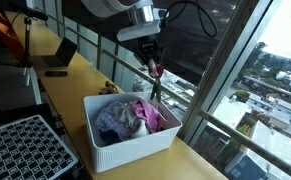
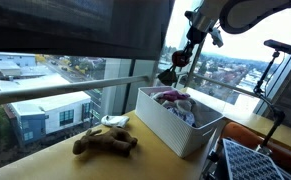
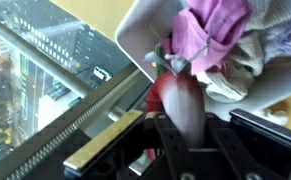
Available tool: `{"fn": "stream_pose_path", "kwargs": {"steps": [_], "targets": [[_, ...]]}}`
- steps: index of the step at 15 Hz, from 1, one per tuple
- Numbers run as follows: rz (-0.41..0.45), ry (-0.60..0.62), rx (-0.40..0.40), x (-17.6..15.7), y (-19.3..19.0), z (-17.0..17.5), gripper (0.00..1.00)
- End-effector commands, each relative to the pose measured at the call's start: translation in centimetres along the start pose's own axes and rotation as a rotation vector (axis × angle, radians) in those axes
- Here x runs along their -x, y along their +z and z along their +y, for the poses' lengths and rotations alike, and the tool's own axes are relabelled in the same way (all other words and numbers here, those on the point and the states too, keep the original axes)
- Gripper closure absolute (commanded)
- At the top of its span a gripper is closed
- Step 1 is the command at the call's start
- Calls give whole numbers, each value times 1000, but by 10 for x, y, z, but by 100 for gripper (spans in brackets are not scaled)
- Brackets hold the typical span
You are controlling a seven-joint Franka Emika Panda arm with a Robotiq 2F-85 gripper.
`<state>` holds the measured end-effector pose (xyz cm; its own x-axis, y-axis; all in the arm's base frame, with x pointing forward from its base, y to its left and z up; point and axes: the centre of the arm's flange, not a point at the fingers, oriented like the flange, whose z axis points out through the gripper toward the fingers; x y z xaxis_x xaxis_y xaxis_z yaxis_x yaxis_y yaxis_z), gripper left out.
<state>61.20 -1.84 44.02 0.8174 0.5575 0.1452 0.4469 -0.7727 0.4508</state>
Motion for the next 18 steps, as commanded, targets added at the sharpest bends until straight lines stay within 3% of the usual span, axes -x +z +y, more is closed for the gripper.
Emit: {"fn": "stream_pose_path", "kwargs": {"steps": [1, 6, 15, 16, 17, 18], "targets": [[-48, 74, -21, 42, 20, 17, 96], [-112, 105, -70, 66, 57, -5, 96], [-181, 75, -159, 52, 105, -80, 96], [-190, 69, -162, 52, 111, -84, 89], [-200, 59, -166, 52, 116, -88, 64], [-209, 54, -168, 51, 121, -91, 58]]}}
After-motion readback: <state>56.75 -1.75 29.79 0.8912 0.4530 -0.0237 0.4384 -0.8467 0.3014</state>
